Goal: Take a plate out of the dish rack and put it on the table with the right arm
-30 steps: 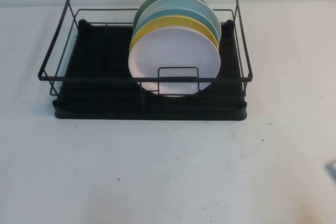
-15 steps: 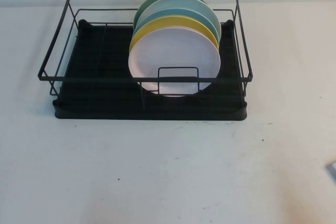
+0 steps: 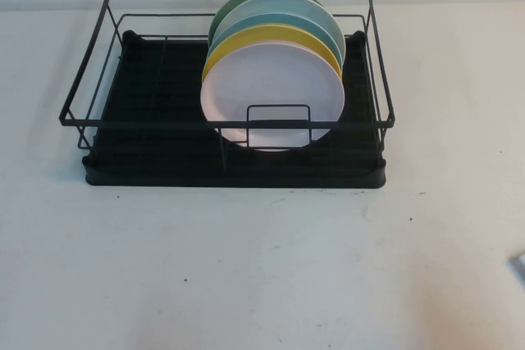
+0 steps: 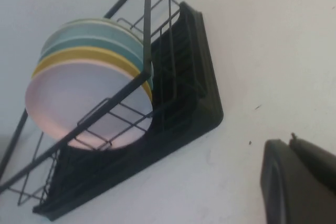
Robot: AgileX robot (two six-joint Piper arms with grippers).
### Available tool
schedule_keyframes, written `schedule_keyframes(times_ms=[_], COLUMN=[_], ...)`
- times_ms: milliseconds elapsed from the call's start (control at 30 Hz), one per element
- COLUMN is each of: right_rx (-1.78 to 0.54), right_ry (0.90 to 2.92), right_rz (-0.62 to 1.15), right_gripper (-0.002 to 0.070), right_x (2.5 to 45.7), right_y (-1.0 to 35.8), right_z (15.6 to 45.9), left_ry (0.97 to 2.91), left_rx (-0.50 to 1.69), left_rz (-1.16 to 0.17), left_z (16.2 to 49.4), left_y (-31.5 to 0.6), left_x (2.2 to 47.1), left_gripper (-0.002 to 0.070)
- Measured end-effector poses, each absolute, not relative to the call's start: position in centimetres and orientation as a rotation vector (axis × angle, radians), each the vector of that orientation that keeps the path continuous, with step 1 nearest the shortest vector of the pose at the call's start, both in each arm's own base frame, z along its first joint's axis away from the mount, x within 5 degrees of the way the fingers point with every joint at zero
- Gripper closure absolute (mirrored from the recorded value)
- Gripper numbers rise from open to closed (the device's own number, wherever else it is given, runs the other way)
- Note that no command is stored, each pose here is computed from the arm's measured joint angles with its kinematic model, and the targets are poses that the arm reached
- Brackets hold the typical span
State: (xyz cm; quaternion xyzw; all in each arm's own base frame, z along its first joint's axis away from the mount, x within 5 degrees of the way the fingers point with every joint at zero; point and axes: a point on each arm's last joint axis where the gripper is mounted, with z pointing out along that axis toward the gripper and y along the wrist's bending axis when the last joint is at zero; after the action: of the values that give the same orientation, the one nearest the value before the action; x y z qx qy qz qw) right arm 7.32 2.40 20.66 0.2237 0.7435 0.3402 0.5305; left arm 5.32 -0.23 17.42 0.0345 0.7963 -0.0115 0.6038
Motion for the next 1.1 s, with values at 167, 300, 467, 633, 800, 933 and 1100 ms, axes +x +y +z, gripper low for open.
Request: schedule_keyframes(times_ms=[167, 300, 467, 633, 800, 933, 1100], right_rx=[0.346, 0.193, -0.028, -0.288, -0.579, -0.776, -0.928], right_ry=[1.941, 2.034, 2.098, 2.09, 2.033, 1.962, 1.892], right_rz=[0.76, 0.74, 0.74, 0.71, 0.675, 0.634, 0.583], right_gripper=[0.0694, 0.0694, 0.0694, 0.0694, 0.0694, 0.0668, 0.053], right_x=[10.4, 14.3, 20.5, 26.1, 29.4, 31.4, 33.8], right_y=[3.4, 4.2, 5.4, 8.5, 12.8, 15.6, 17.9], right_z=[24.1, 27.0, 30.2, 32.2, 32.9, 32.8, 32.2], left_ry=[1.843, 1.843, 1.843, 1.843, 1.843, 1.843, 1.843], left_rx=[0.08, 0.08, 0.08, 0.08, 0.08, 0.08, 0.08], left_rz=[-0.027, -0.027, -0.027, -0.027, -0.027, -0.027, -0.027], left_z=[17.4, 17.4, 17.4, 17.4, 17.4, 17.4, 17.4], left_y=[-0.2, -0.2, -0.2, -0.2, -0.2, -0.2, -0.2], left_x=[5.3, 5.3, 5.3, 5.3, 5.3, 5.3, 5.3], left_gripper=[0.0679, 0.0679, 0.0679, 0.0679, 0.0679, 0.0679, 0.0679])
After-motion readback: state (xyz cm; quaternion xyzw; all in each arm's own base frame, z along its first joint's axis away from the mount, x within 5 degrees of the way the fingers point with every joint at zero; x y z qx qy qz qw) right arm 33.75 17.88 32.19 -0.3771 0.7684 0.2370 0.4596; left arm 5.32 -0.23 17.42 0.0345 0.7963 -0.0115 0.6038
